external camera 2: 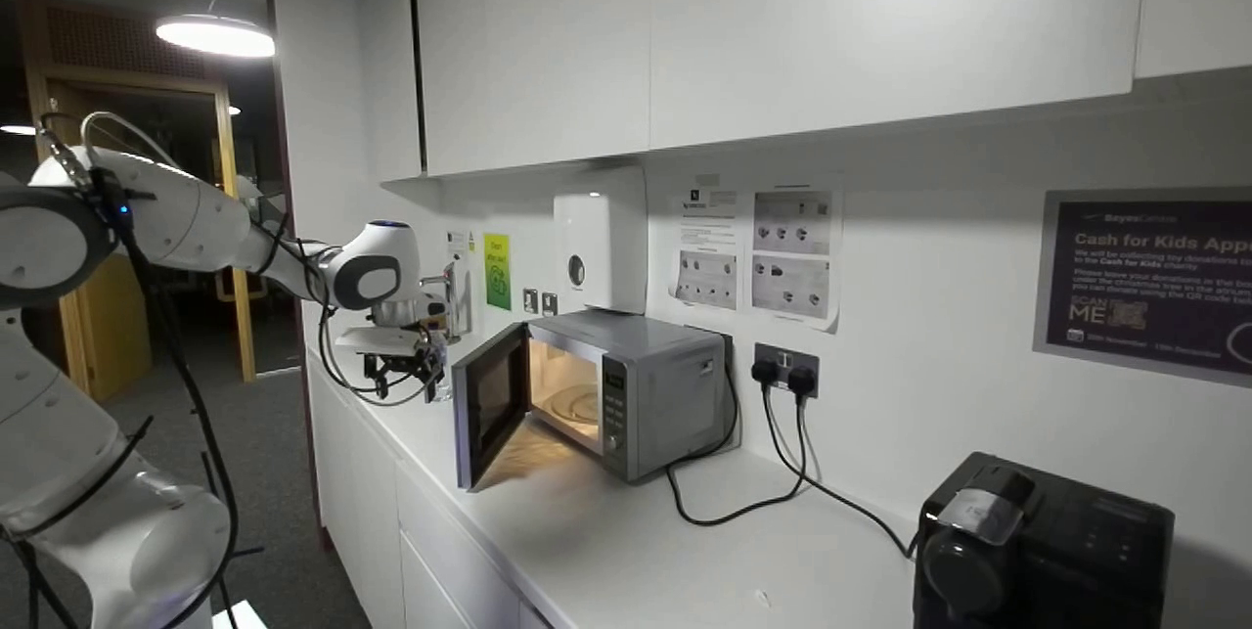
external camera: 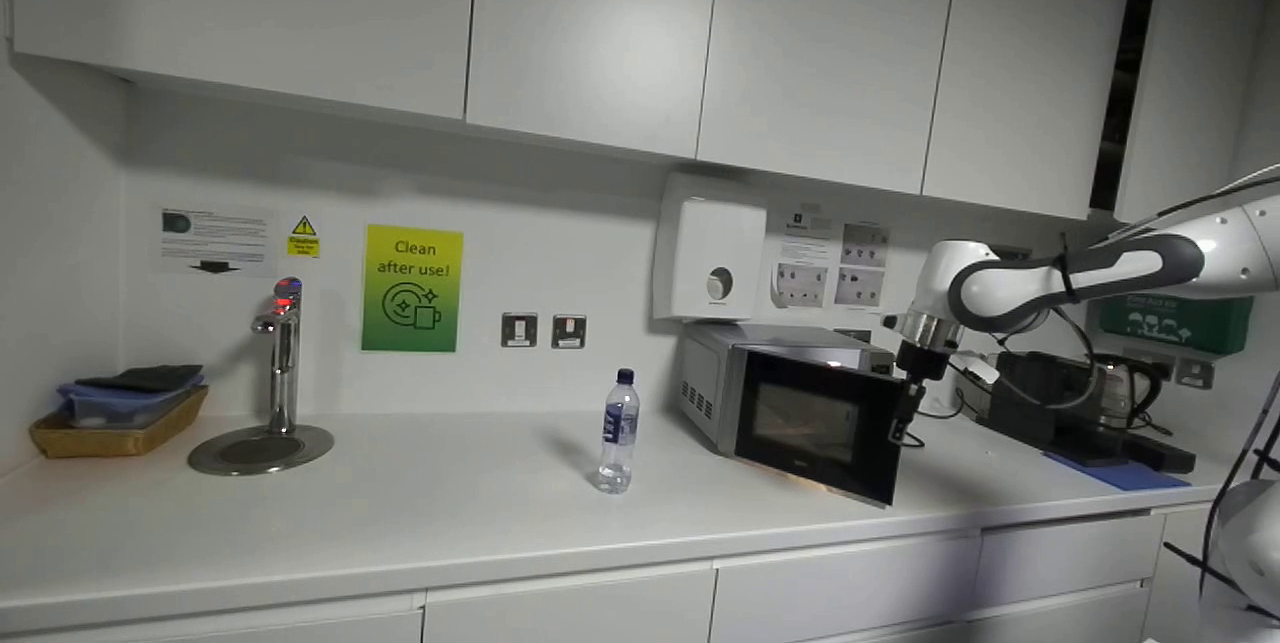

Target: Close the microwave door

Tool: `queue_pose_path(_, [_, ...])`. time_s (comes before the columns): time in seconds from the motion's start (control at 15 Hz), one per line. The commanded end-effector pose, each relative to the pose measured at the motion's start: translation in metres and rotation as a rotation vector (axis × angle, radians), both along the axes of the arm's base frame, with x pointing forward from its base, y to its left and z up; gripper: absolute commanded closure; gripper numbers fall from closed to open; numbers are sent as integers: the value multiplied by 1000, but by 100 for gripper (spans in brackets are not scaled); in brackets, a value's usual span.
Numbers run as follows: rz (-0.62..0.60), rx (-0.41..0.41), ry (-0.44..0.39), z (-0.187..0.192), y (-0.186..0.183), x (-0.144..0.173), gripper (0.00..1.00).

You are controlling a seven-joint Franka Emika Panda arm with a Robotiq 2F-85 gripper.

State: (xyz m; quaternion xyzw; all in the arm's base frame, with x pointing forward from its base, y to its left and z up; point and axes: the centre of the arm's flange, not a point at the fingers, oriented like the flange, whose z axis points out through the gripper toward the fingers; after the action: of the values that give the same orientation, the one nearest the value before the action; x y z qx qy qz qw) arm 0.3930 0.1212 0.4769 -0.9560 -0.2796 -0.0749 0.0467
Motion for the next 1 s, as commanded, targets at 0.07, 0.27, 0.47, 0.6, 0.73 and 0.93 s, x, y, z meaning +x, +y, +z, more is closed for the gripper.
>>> queue_pose_path(0.07, [-7,-17,-44,-8,-6,18,0])
queue_pose_path(0.27, [-20,-20,-62,-11,-7,25,0])
queue_pose_path(0.47, [-44,-28,-79,-14,-10,31,0])
queue_pose_path(0.6, [-73,-25,-91,-15,-12,35,0])
queue_pose_path(0.73, [-101,-22,-103,-15,-13,39,0])
queue_pose_path(0.93, [-158,-18,-114,-16,-16,44,0])
